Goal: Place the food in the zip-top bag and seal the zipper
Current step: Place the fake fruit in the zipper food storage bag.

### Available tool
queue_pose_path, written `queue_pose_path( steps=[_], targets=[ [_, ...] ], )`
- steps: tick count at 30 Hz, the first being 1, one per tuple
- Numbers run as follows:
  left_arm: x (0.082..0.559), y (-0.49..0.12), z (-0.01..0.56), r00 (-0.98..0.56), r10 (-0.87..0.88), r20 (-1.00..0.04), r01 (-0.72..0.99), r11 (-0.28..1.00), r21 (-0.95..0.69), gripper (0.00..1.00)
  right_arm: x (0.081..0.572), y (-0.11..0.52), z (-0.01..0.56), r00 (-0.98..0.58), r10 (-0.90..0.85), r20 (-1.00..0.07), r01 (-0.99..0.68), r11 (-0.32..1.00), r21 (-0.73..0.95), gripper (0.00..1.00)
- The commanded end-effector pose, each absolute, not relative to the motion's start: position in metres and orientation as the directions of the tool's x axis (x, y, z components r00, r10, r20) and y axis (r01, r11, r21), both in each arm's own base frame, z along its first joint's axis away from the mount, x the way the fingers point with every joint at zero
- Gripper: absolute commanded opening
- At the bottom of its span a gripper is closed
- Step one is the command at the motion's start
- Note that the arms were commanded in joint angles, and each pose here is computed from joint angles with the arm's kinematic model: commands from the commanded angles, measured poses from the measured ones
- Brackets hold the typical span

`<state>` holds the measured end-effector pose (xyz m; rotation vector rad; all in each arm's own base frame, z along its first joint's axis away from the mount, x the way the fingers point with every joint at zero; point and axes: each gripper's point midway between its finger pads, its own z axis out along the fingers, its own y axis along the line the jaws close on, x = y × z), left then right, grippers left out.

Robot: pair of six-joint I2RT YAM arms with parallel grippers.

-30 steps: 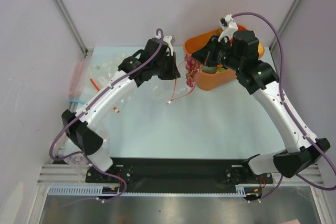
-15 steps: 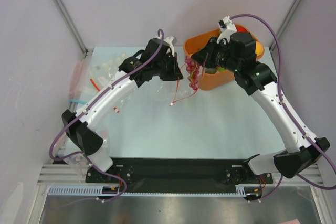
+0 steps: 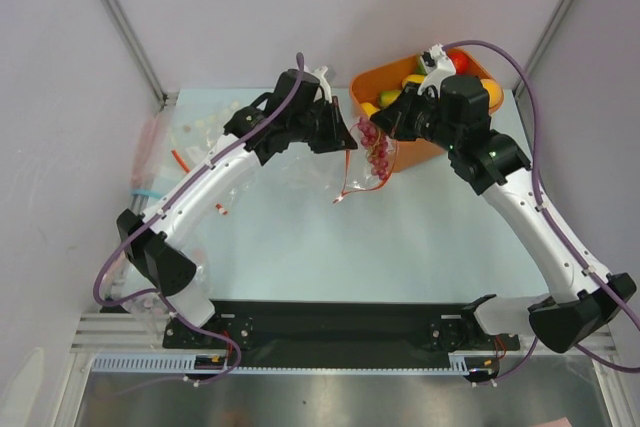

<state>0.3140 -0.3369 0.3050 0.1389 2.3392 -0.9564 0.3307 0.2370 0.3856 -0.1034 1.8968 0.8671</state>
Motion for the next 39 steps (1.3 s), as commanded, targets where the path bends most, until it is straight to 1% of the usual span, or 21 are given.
queue_pose_path(
  steps=[1, 3, 9, 13, 19, 23, 26, 28, 29, 31, 34, 39],
  targets=[
    [0.316, -0.342, 0.35, -0.789, -0.207, -0.578, 0.331, 0.65, -0.684, 0.0, 0.325, 0.228, 0.405, -0.431, 0.347, -0.833, -0.424, 0.737, 0.526, 0.0],
    [0.317, -0.343, 0.35, -0.792, -0.207, -0.574, 0.33, 0.646, -0.688, 0.0, 0.326, 0.224, 0.406, -0.42, 0.362, -0.832, -0.406, 0.745, 0.529, 0.0],
    [0.314, -0.348, 0.336, -0.812, -0.185, -0.553, 0.328, 0.639, -0.696, 0.0, 0.328, 0.224, 0.453, -0.34, 0.425, -0.839, -0.447, 0.712, 0.541, 0.0],
    [0.315, -0.348, 0.33, -0.817, -0.184, -0.547, 0.32, 0.645, -0.694, 0.0, 0.327, 0.225, 0.474, -0.311, 0.455, -0.835, -0.471, 0.689, 0.551, 0.0],
    [0.315, -0.348, 0.327, -0.82, -0.174, -0.546, 0.322, 0.649, -0.689, 0.0, 0.324, 0.229, 0.482, -0.31, 0.49, -0.815, -0.491, 0.652, 0.578, 0.0],
    [0.312, -0.35, 0.328, -0.825, -0.167, -0.54, 0.326, 0.641, -0.695, 0.0, 0.325, 0.229, 0.472, -0.322, 0.492, -0.809, -0.478, 0.653, 0.588, 0.0],
    [0.31, -0.35, 0.343, -0.816, -0.181, -0.549, 0.341, 0.616, -0.71, 0.0, 0.328, 0.229, 0.452, -0.349, 0.468, -0.812, -0.452, 0.675, 0.583, 0.0],
    [0.312, -0.35, 0.351, -0.825, -0.21, -0.524, 0.325, 0.583, -0.745, 0.0, 0.327, 0.226, 0.439, -0.361, 0.452, -0.816, -0.433, 0.693, 0.576, 0.0],
    [0.309, -0.351, 0.358, -0.838, -0.223, -0.498, 0.312, 0.554, -0.772, 0.0, 0.328, 0.226, 0.423, -0.382, 0.44, -0.813, -0.417, 0.703, 0.577, 0.0],
    [0.314, -0.349, 0.369, -0.827, -0.25, -0.503, 0.316, 0.533, -0.785, 0.0, 0.324, 0.222, 0.42, -0.376, 0.451, -0.809, -0.409, 0.703, 0.582, 0.0],
    [0.318, -0.346, 0.381, -0.81, -0.276, -0.518, 0.319, 0.533, -0.783, 0.0, 0.32, 0.219, 0.406, -0.392, 0.447, -0.804, -0.386, 0.713, 0.585, 0.0],
    [0.319, -0.344, 0.389, -0.8, -0.299, -0.52, 0.319, 0.522, -0.791, 0.0, 0.315, 0.219, 0.387, -0.428, 0.429, -0.795, -0.37, 0.719, 0.588, 0.0]
  ],
)
